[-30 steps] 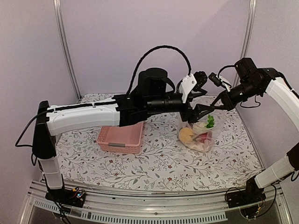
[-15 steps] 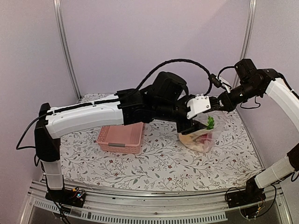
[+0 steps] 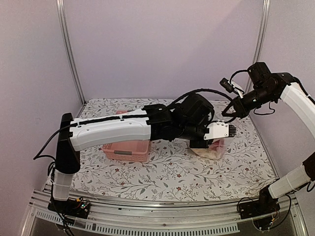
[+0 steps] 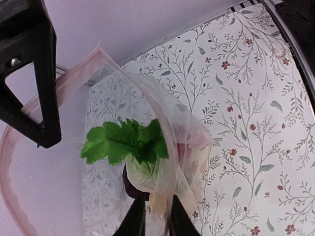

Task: Place the food in the zip-top bag and seal the zipper
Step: Pass from the right arm to the left, then pass from the left arm to the right

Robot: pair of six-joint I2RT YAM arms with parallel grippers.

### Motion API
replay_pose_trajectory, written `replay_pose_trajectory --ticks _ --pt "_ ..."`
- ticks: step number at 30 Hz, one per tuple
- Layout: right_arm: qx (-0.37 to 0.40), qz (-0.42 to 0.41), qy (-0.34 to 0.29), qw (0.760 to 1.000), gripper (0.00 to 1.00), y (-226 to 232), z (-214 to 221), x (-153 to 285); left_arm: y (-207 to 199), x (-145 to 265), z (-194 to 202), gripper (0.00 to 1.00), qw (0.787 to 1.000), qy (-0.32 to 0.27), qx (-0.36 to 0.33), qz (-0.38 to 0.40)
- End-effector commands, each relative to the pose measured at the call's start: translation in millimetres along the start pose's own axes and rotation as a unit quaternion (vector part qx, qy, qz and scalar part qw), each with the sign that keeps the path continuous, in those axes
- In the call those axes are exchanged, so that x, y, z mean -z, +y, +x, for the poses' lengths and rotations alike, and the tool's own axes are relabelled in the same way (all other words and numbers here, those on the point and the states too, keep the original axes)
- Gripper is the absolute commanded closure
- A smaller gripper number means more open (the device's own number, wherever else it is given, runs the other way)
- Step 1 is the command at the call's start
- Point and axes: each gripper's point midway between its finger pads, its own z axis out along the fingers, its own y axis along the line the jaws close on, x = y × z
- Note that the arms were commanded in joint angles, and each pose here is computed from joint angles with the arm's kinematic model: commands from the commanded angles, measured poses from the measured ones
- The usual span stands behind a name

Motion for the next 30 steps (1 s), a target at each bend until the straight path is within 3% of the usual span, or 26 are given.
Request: replay_pose_trajectory --ticks 1,4,9,12,17,20,22,24,26,30 --pt "0.013 -0.013 -0.009 1.000 0.97 12 -1 8 11 3 -7 0.92 0.999 0.000 -0.013 -0.031" --pt "0.017 -0.019 -0.009 1.000 0.93 15 -3 11 17 8 -10 0.95 0.999 -0.014 -0.006 -0.049" --pt "0.041 0.003 -0.013 0.999 0.72 13 -8 21 35 28 -25 0.97 0.996 -0.042 0.024 -0.072" --pt "0.041 0.015 -0.007 0.999 0.68 9 -5 20 41 33 -26 0.97 0.995 -0.045 0.036 -0.084" --pt "0.030 0.023 0.011 0.999 0.73 0 8 8 48 35 -23 0.97 0.992 -0.047 0.053 -0.105" --pt "0.030 0.030 0.013 0.999 0.90 -5 8 4 55 39 -24 0.94 0.990 -0.054 0.059 -0.117" --pt "0.035 0.032 0.002 0.999 1.00 -5 3 6 65 43 -23 0.80 0.986 -0.054 0.067 -0.144" --pt "0.050 0.028 -0.011 0.998 1.00 -2 -3 9 78 54 -16 0.59 0.977 -0.046 0.090 -0.188" --pt "0.060 0.026 -0.018 0.998 1.00 0 -6 10 79 71 -10 0.47 0.971 -0.056 0.121 -0.200" --pt "0.069 0.015 -0.007 0.997 1.00 0 -3 6 62 122 -1 0.29 0.948 -0.152 0.196 -0.198"
